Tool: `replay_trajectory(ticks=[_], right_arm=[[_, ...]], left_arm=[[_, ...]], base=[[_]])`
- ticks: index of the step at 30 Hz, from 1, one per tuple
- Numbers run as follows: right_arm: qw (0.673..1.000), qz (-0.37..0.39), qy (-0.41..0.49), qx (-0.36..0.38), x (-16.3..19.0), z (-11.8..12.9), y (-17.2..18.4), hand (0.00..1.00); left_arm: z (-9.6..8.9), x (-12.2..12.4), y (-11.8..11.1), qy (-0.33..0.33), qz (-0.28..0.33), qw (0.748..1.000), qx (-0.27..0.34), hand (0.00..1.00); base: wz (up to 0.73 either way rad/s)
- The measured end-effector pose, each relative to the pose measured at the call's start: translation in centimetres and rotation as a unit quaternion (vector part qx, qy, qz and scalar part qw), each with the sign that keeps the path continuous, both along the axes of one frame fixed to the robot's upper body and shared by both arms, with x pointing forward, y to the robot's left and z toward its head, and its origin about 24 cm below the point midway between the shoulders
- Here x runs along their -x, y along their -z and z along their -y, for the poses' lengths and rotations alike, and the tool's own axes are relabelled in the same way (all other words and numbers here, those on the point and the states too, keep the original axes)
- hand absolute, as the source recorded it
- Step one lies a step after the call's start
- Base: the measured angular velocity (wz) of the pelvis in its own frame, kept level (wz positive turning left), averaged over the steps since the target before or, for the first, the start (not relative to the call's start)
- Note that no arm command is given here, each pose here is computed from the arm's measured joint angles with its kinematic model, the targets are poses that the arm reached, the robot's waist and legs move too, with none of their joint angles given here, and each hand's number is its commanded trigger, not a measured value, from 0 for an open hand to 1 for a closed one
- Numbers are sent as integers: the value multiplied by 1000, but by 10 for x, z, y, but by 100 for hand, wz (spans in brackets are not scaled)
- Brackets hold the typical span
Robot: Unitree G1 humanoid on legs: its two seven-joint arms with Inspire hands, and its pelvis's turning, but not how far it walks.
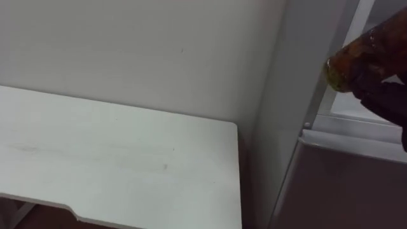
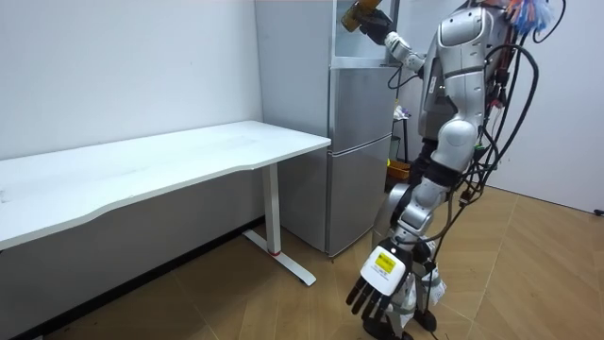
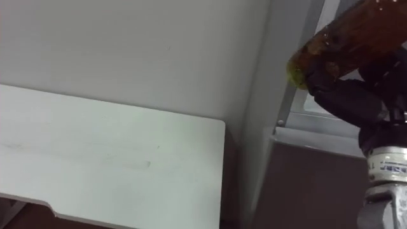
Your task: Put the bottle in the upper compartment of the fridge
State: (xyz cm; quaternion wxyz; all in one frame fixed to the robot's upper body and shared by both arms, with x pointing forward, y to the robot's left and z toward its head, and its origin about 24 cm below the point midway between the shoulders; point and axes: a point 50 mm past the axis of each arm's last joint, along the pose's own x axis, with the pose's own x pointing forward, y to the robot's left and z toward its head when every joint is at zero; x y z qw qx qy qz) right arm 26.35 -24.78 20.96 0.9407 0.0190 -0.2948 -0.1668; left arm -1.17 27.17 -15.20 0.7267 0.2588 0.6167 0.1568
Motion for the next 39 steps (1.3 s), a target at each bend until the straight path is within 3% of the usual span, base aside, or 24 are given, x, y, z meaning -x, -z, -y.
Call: replay_trajectory(ticks=[8, 20, 24, 29, 39], right_arm=[[999, 5, 34, -13, 3, 18, -3, 100], [998, -44, 46, -4, -4, 30, 8, 100], [995, -80, 61, 13, -9, 49, 10, 100], [992, -107, 60, -42, -17, 63, 18, 100], [978, -92, 76, -169, -42, 80, -4, 100]], left_arm=[[-1, 4, -1, -10, 1, 1000, -1, 0], [-1, 14, -1, -15, -10, 1000, -3, 0], [-8, 18, -4, -33, -8, 999, -12, 0], [-8, 26, -5, -35, -17, 999, -13, 0], [-10, 33, -6, -48, -29, 998, -18, 0]], base=[[0], [-1], [0], [-1], [2]])
